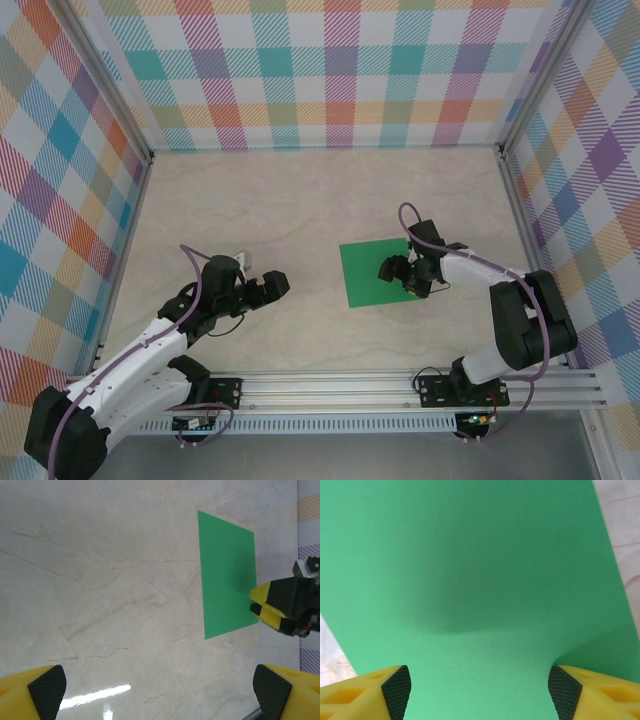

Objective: Fold a paper plane with a square sheet of paper (pick it up from the middle)
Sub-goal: Move the square sheet of paper to the center of the table.

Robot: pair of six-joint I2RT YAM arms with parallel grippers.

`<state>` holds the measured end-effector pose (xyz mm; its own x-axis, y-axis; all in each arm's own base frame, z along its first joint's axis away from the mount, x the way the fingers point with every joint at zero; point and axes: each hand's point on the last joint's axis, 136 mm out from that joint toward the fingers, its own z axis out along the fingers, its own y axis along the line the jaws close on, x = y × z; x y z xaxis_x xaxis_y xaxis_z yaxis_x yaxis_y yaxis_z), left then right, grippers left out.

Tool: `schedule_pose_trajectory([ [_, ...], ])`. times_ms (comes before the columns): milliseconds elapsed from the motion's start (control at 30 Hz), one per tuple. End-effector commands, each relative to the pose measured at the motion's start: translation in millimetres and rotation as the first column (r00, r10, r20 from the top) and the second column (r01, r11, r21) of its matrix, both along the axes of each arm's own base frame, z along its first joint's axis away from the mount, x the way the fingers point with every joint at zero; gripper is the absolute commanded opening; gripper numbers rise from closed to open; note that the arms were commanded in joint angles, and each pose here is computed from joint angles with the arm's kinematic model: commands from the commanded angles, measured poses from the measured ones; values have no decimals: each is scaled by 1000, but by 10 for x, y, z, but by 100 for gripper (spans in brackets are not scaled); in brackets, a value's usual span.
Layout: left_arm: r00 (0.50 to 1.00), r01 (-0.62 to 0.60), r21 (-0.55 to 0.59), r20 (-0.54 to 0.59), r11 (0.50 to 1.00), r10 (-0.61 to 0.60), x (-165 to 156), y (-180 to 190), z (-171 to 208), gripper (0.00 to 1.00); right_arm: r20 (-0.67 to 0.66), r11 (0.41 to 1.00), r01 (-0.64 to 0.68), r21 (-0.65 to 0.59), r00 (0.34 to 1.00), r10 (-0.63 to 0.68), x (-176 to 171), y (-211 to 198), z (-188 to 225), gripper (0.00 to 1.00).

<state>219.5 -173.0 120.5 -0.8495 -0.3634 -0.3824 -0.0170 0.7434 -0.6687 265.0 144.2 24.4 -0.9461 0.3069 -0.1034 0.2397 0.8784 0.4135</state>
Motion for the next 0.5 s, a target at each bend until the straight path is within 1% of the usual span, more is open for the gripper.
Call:
schedule_pose_trajectory([
  [0,999,-5,-28,31,1000,5,56,-66,36,99,-126,997,-32,63,991,39,-370,227,-194,77],
  [100,1000,4,-35,27,999,-3,69,-96,57,99,-113,995,-75,68,990,83,-373,340,-127,76],
  [233,999,32,-28,16,999,-31,52,-132,40,99,-79,990,-107,-92,992,100,-301,169,13,77],
  [400,999,45,-12,11,999,-45,24,-120,93,100,-24,965,-141,-220,990,139,-201,-3,280,81],
  [467,999,40,-3,26,999,-39,32,-96,148,100,-21,959,-160,-236,987,160,-168,-7,332,83],
])
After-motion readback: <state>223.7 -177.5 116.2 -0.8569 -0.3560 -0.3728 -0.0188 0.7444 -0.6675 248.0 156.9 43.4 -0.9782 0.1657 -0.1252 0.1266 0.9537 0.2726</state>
